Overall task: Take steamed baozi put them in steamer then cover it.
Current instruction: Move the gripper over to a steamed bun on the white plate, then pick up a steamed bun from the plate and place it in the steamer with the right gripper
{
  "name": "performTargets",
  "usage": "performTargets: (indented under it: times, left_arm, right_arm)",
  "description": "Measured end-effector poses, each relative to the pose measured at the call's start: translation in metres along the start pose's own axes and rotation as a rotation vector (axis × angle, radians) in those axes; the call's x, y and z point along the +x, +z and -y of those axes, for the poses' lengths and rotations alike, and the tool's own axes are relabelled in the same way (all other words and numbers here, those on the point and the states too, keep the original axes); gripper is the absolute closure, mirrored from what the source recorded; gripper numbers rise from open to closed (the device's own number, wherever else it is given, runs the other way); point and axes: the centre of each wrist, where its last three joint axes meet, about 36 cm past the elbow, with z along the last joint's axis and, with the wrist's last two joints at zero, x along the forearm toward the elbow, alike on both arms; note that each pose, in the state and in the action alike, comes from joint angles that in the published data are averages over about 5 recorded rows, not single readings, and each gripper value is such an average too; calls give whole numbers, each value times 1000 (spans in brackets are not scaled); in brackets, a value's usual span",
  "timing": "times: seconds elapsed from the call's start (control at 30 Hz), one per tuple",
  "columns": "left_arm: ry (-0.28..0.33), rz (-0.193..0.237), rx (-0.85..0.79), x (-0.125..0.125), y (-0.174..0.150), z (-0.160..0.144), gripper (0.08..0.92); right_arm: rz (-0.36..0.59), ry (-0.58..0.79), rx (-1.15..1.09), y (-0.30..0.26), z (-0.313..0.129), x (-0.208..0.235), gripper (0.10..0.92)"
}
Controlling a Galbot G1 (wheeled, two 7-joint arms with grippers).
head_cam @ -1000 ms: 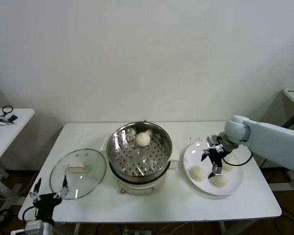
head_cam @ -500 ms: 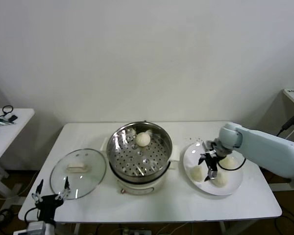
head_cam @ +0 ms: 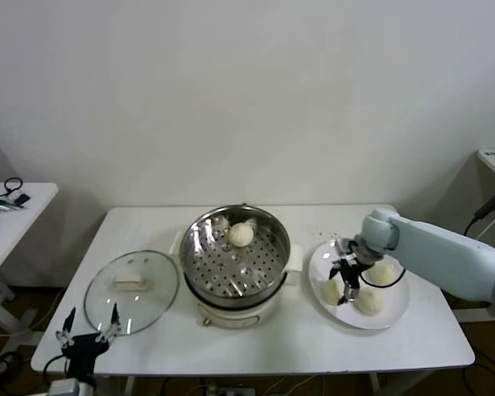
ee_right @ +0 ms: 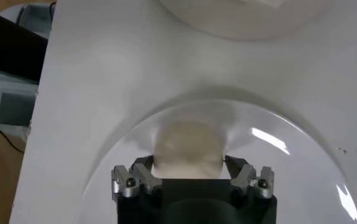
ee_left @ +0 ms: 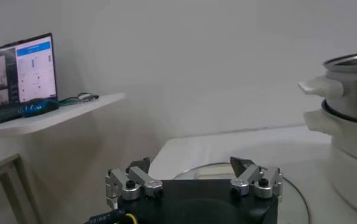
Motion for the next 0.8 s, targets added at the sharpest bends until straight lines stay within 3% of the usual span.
performTargets:
  times: [0.5, 0.8]
  left_arm:
    - [2, -8, -4, 4, 3, 0, 177]
    - [1, 1, -4, 5, -1, 0, 177]
  right_arm:
    - [16, -6, -18, 4, 1, 4, 338]
    - [41, 22, -32, 10, 4, 31, 339]
